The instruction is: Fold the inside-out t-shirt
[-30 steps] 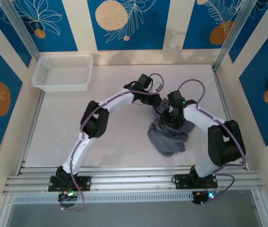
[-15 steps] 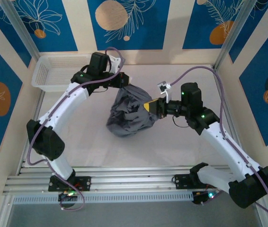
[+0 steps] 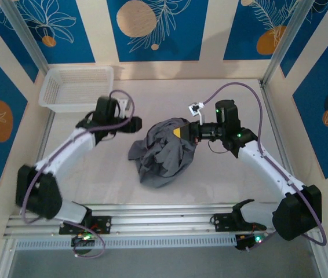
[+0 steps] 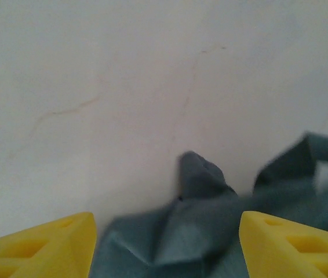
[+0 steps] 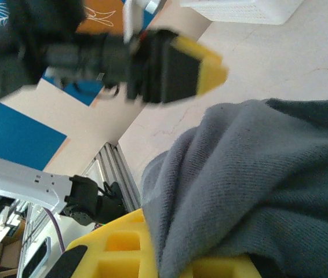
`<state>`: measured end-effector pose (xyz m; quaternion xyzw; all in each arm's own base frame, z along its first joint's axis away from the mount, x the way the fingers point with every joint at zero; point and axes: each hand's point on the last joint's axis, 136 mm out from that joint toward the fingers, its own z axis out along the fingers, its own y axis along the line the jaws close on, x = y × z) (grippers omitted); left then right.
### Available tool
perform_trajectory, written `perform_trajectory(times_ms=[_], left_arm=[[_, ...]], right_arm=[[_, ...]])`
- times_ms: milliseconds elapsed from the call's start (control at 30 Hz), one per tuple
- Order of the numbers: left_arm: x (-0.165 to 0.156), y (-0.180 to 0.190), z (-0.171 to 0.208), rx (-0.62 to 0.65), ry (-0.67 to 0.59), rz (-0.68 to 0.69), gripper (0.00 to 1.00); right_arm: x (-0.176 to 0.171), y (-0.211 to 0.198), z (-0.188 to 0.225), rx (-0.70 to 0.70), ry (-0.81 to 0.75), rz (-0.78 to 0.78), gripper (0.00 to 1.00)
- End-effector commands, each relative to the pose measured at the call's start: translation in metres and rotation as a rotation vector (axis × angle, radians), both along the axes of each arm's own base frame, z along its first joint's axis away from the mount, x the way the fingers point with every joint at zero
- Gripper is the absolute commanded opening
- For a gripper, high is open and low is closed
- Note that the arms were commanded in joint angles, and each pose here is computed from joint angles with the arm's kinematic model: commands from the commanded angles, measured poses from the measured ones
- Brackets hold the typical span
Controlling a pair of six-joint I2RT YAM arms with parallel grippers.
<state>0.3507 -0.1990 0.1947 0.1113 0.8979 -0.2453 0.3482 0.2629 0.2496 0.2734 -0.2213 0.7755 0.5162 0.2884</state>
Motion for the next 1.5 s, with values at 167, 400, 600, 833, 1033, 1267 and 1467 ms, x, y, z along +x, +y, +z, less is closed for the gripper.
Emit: perform_trajectory(times_ms=[167, 400, 600, 833, 1033, 1267, 1467], left_arm=[[-0.060, -0.073, -0.013, -0.038, -0.207, -0.272, 0.65], [-0.032, -0.138, -0.005, -0.220, -0.110, -0.384, 0.66], [-0.033, -0.156, -0.040, -0.294, 0.027, -0.403, 0.56], [-0.040, -0.113, 0.030, -0.458, 0.033, -0.323, 0.00], [-0.054, -0.081, 0.121, -0.531, -0.069, -0.312, 0.00], [-0.059, -0.080, 0.103, -0.545, -0.008, -0.296, 0.00], [-0.060, -0.082, 0.105, -0.565, 0.003, -0.300, 0.00]], right_arm=[[0.001, 0.005, 0.005, 0.038, 0.021, 0.057, 0.00], [-0.003, 0.009, 0.003, 0.029, 0.050, 0.067, 0.00], [0.010, -0.002, -0.007, -0.027, 0.058, -0.056, 0.00], [0.060, -0.085, -0.091, -0.341, 0.162, -0.570, 0.05], [0.046, -0.087, -0.177, -0.422, 0.399, -0.506, 0.10], [0.049, -0.060, -0.119, -0.347, 0.147, -0.445, 0.55], [0.040, -0.031, -0.077, -0.440, -0.380, -0.301, 0.70]])
